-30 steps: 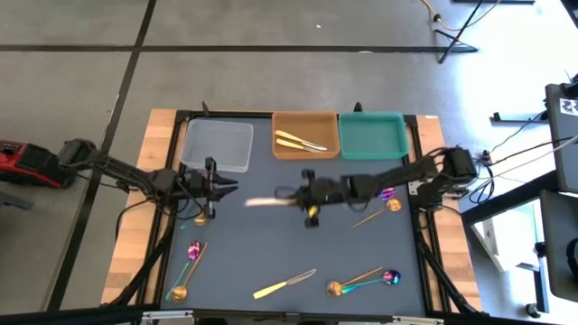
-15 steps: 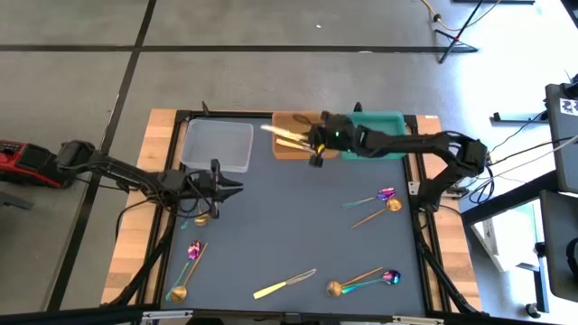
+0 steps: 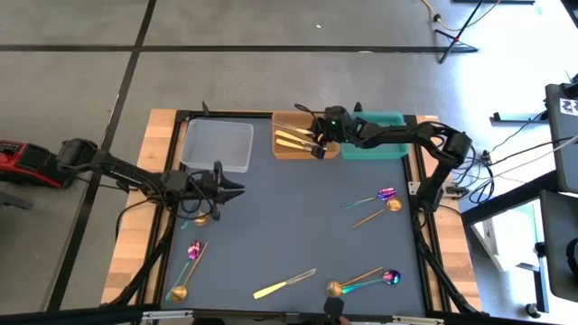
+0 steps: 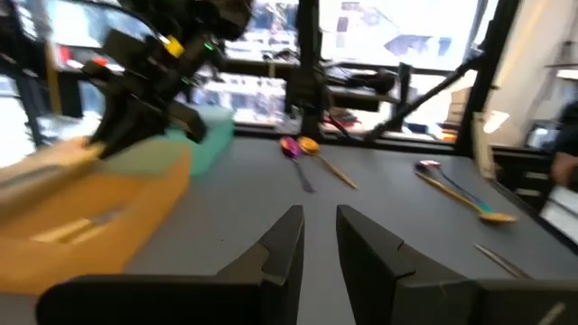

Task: Sort silverware by color (type)
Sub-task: Put the yellow table knife into the orange bin

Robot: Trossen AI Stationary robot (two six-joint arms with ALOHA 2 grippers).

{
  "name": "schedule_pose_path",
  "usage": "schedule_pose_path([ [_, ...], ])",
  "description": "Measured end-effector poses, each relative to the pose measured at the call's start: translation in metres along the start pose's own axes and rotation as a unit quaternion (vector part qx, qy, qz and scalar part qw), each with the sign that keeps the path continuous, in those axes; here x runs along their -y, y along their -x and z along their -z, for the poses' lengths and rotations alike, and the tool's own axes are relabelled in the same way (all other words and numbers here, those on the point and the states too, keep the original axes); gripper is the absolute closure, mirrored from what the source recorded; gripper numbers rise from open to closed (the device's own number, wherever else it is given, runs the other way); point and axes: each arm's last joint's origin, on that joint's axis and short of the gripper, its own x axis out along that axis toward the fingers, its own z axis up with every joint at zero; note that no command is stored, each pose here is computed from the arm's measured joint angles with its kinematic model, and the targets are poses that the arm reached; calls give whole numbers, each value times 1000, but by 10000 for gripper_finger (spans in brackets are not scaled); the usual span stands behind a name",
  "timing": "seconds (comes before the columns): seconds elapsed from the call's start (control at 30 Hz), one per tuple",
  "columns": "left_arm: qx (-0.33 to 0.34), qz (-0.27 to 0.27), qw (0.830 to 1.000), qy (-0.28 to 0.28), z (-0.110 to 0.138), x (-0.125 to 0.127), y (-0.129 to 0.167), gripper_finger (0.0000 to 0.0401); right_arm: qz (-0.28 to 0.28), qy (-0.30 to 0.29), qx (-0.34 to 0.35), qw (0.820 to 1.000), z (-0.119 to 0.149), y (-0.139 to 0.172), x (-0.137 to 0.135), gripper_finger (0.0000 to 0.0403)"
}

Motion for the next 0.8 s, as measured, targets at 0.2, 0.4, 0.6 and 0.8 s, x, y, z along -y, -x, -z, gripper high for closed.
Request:
schedule_pose_path([
  [0.2,-28,0,999,34,1,3,-11,349,9,-41,-5,999,0,0,0,294],
  [0.4,-68,28,997,21,-4,25,-39,368,-68,-18,23,997,-19,20,-24,232],
  [0.6,-102,69,992,2,-3,58,-67,374,-203,22,32,978,-40,47,-100,217],
  [0.8,-115,97,988,20,-1,93,-78,374,-292,104,37,950,-40,72,-197,221],
])
